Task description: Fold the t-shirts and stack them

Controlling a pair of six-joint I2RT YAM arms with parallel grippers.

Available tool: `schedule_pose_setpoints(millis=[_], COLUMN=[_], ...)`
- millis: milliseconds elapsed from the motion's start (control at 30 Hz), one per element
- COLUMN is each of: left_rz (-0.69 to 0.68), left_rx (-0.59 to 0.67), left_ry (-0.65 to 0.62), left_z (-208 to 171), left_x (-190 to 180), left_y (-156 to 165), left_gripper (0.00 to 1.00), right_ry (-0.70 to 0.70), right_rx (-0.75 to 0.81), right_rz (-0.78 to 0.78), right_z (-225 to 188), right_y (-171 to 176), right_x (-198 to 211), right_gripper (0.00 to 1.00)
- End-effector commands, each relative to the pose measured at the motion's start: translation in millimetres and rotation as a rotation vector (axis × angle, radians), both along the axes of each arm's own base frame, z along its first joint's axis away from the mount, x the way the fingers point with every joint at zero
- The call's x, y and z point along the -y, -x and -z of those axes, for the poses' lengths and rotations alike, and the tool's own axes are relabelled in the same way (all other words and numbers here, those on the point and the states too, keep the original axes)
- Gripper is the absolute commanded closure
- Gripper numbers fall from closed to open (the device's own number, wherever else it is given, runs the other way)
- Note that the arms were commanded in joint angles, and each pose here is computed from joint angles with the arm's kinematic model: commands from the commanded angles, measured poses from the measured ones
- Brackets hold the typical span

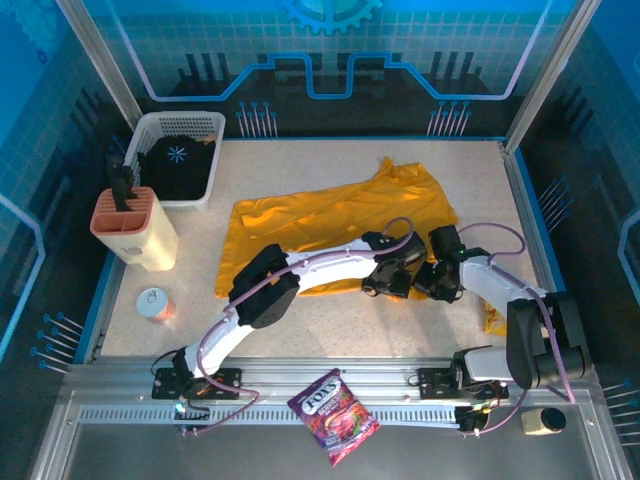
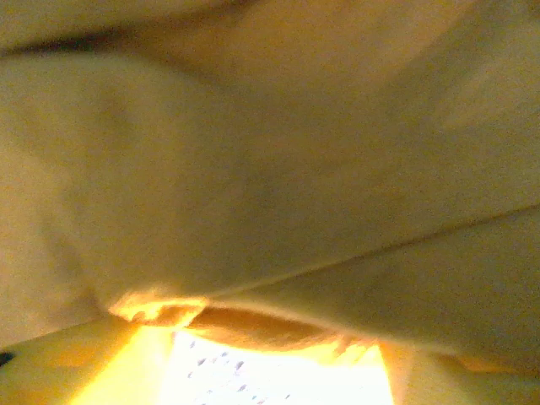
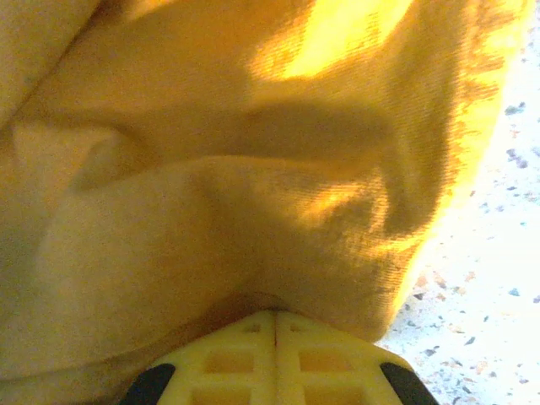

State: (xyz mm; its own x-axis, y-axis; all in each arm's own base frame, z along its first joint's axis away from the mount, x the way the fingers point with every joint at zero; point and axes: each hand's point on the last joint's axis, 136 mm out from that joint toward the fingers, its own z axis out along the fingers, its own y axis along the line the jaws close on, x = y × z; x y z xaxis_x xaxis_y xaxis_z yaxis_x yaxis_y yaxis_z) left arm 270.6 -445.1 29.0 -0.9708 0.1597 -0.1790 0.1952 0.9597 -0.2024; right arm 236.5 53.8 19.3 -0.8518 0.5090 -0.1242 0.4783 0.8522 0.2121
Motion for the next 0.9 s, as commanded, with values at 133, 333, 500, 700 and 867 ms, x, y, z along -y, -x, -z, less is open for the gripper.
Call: schedule_pose_setpoints(millis=[133, 333, 500, 700, 867], left_rz=[0.010, 0.005, 0.024, 0.036, 0.039], left_rx=[-0.028, -0.025, 0.005, -0.032, -0.043], left_ry=[-0.110, -0.125, -0.096, -0.029, 0.021], left_z=[12, 5, -15, -18, -23], left_x=[-6, -28, -38, -32, -28], left_y=[-12, -16, -11, 0, 4], left_gripper=[0.73, 1.00, 1.00, 1.00, 1.00], right_ry=[0.098, 0.090, 0.004, -0.162, -0.177], right_rx=[0.050, 0.064, 0.049, 0.018, -0.006], right_rz=[0.001, 0.029, 0.018, 0.007, 0.008], right_z=[-32, -39, -37, -24, -10], right_y=[-1, 6, 13, 38, 50], right_x=[19, 33, 20, -20, -38], right_gripper=[1.00, 1.00, 0.82, 0.56, 0.56])
